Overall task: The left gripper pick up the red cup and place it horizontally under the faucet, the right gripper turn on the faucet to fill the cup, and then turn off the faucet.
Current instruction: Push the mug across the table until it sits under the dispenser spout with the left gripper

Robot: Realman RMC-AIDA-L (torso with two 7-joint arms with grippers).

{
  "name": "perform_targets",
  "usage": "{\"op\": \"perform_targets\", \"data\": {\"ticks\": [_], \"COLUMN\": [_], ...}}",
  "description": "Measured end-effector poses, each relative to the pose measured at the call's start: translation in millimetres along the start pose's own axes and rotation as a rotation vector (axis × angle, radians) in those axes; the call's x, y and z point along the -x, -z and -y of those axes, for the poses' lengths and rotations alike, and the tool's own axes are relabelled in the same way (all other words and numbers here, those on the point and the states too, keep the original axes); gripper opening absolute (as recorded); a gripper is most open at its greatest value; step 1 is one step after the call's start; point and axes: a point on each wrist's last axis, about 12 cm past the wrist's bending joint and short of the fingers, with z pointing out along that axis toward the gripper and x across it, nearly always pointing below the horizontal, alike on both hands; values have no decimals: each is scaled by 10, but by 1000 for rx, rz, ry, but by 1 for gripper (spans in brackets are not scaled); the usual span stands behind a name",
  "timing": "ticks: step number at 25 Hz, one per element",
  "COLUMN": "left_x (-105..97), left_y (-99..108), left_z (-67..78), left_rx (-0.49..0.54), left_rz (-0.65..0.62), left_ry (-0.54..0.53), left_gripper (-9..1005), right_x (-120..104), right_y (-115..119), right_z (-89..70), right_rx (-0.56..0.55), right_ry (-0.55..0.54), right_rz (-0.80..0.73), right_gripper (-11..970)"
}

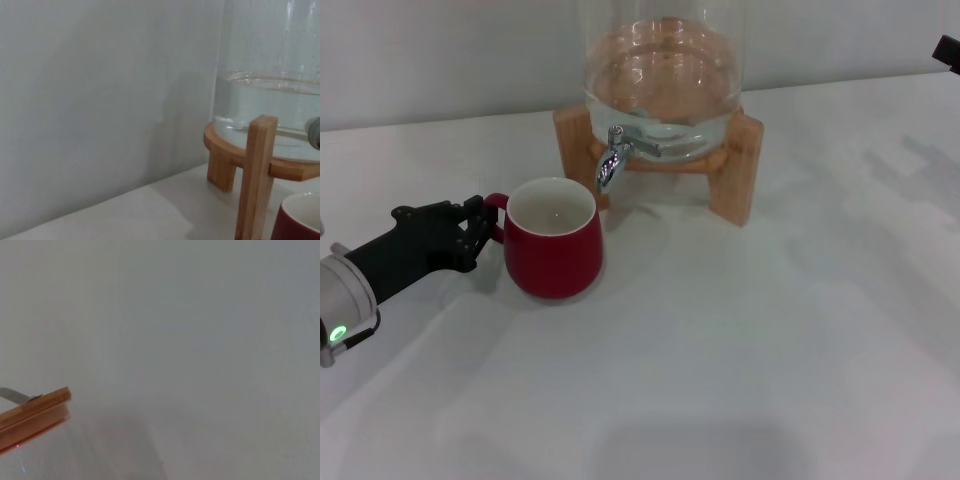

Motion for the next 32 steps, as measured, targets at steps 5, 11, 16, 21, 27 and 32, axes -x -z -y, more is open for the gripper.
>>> {"op": "perform_targets", "data": {"ticks": [5, 11, 16, 21, 27, 32], "left_x": [24, 56, 94, 132, 187, 202], "left_y": [-54, -145, -186, -233, -293, -336], "left_z": [6, 55, 72, 100, 130, 147], "left_rx": [-1, -26, -39, -60, -82, -87], "left_rz": [-15, -43, -43, -46, -52, -74], "left_ry": [-13, -41, -47, -66, -67, -62], "left_gripper": [155, 155, 155, 155, 155, 155], "right_x": [-2, -15, -20, -21, -28, -26], "right_y": [0, 5, 11, 15, 17, 21], "right_z": [0, 5, 12, 15, 17, 18], "right_rx": [0, -2, -5, -6, -7, -6], "right_ry": [-1, -5, -8, -8, -8, -8], "right_rz": [0, -2, -2, -1, -2, -1], "right_gripper": [780, 781, 781, 781, 781, 781]}}
